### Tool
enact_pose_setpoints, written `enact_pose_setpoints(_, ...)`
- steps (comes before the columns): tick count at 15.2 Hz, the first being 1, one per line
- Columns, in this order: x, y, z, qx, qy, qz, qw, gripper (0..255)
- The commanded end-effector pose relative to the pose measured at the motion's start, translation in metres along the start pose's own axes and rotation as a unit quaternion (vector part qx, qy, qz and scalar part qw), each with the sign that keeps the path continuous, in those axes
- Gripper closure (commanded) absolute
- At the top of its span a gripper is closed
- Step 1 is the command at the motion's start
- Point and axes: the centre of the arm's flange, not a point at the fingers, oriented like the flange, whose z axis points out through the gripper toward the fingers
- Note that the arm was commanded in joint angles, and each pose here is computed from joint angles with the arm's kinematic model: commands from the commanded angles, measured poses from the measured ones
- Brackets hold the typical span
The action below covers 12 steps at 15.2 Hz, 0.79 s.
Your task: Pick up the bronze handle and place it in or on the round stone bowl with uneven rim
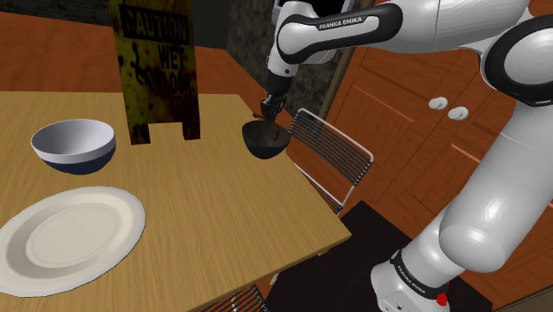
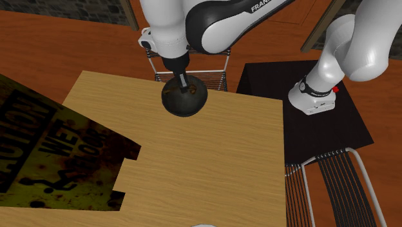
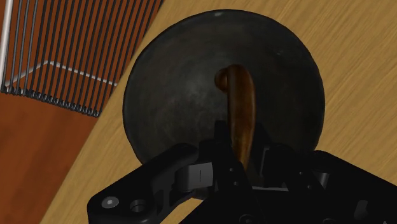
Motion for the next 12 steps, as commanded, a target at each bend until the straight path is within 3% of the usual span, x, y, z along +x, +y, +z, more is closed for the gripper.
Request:
enact_pose_setpoints(1, 0.000, 0.000, 0.000, 0.000, 0.000, 0.000, 1.0000, 255)
enact_pose_setpoints(4, 0.000, 0.000, 0.000, 0.000, 0.000, 0.000, 1.0000, 255)
enact_pose_setpoints(5, 0.000, 0.000, 0.000, 0.000, 0.000, 0.000, 1.0000, 0)
enact_pose_setpoints(10, 0.000, 0.000, 0.000, 0.000, 0.000, 0.000, 1.0000, 0)
enact_pose_setpoints(12, 0.000, 0.000, -0.026, 0.000, 0.000, 0.000, 1.0000, 0)
